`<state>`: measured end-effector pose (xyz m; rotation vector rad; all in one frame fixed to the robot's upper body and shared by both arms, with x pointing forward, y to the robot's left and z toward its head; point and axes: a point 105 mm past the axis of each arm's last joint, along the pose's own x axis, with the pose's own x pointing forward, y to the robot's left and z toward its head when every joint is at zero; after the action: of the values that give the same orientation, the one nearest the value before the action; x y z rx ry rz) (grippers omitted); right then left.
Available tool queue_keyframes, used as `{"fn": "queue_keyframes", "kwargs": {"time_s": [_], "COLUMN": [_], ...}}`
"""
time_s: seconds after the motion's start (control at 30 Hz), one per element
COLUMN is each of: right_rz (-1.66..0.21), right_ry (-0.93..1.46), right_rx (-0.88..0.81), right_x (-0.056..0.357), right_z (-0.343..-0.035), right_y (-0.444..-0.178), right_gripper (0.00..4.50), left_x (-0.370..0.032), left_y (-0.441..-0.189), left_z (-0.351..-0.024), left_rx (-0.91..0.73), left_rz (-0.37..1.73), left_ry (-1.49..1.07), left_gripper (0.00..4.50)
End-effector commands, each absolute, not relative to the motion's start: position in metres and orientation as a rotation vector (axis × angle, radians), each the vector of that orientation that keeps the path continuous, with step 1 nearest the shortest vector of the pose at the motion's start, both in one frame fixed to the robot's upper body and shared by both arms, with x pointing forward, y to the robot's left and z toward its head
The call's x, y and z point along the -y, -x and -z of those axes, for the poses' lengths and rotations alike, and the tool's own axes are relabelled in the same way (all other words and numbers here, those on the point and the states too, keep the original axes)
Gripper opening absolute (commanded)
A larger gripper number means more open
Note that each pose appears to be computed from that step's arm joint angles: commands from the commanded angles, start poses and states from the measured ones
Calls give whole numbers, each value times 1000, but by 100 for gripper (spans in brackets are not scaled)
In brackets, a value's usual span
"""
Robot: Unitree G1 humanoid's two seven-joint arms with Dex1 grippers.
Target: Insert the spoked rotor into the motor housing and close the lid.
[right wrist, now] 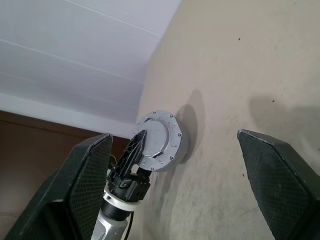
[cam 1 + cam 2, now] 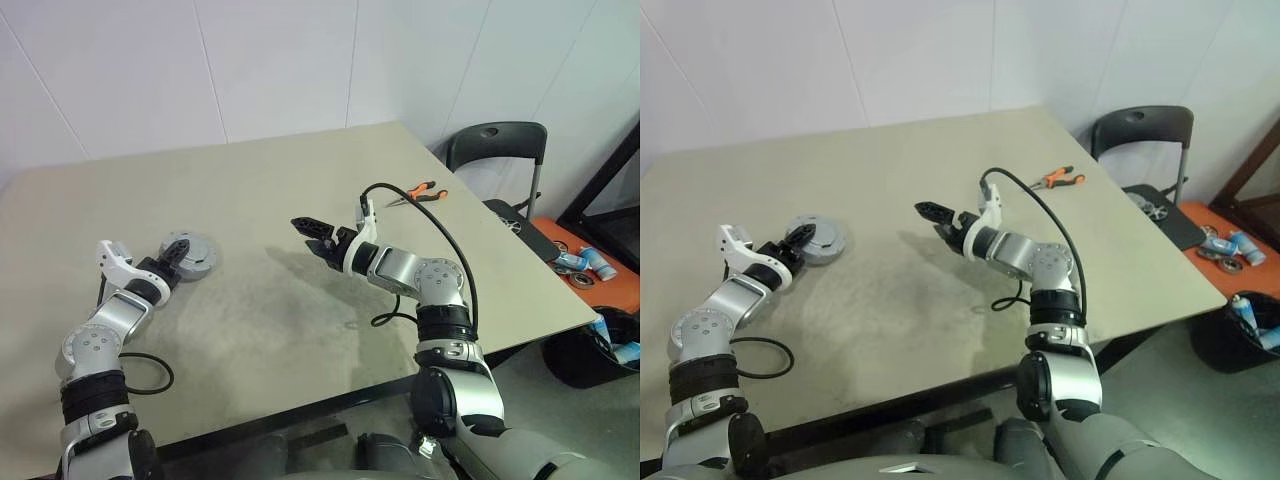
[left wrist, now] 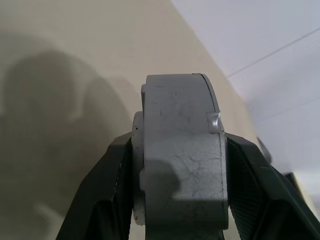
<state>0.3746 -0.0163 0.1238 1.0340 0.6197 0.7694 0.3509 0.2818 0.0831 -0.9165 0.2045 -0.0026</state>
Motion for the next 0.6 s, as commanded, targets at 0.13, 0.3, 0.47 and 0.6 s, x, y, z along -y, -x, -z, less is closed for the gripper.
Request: {"fn": "queue_keyframes", "kwargs": {"time_s": [0.13, 0.3, 0.47, 0.6], "right_rz": [-805, -801, -801, -799], "right_ry": [-1024, -1021, -1023, -1024], "right_rx": [-579, -583, -580, -580], "right_x": [16, 15, 13, 14], "right_z": [-137, -135, -137, -136], "right_y": [-376, -375, -376, -376], "right_gripper": [416, 416, 420, 420], "left_x": [-292, -294, -296, -295], "left_y": [-350, -348, -348, -345], "left_z": [-107, -99, -95, -90], "left_rx": [-108, -131, -160, -221], "left_rz": [25, -5, -27, -6], "left_ry": [869, 827, 761, 717], "left_gripper": [235, 235, 381, 442]}}
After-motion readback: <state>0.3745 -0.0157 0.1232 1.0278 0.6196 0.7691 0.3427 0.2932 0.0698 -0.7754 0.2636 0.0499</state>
